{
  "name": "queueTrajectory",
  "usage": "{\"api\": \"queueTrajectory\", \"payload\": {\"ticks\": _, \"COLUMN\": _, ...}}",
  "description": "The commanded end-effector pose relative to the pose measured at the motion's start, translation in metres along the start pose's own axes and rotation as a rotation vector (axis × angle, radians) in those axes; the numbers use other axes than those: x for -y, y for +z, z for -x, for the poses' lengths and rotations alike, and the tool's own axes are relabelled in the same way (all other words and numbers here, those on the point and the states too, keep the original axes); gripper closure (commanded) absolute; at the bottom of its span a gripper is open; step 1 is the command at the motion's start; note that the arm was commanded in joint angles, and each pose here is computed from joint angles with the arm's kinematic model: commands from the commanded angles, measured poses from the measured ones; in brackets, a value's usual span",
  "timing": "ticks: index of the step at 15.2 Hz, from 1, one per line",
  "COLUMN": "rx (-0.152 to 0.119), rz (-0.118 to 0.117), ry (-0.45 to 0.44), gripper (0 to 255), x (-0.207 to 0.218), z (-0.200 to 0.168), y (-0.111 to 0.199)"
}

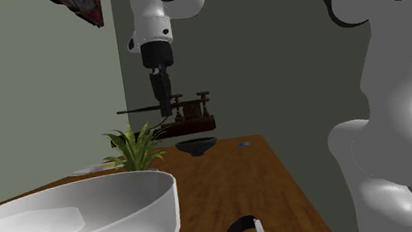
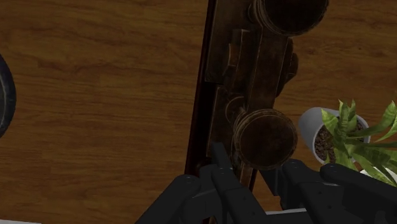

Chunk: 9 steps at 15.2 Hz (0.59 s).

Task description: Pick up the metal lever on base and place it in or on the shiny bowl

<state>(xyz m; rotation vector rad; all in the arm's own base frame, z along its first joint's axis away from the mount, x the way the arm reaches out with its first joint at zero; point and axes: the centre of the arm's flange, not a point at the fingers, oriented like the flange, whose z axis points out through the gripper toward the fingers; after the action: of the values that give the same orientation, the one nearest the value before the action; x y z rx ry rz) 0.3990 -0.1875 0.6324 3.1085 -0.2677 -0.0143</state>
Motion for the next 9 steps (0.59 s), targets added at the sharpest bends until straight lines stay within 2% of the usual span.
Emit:
{"api": "queueTrajectory", "payload": {"ticks": 1, "rx": 0.000, "rz": 0.000, "ry": 0.000, "gripper": 255, "x": -0.001, "z": 0.001, "y": -0.010}}
{"api": "queueTrajectory", "payload": {"ticks": 8, "rx": 0.000, "rz": 0.000, "ry": 0.000, "gripper": 255, "x": -0.002, "z": 0.001, "y": -0.045}}
{"api": "queueTrajectory", "payload": {"ticks": 9, "rx": 0.000, "rz": 0.000, "ry": 0.000, "gripper": 255, "x": 0.012, "z": 0.000, "y": -0.046}}
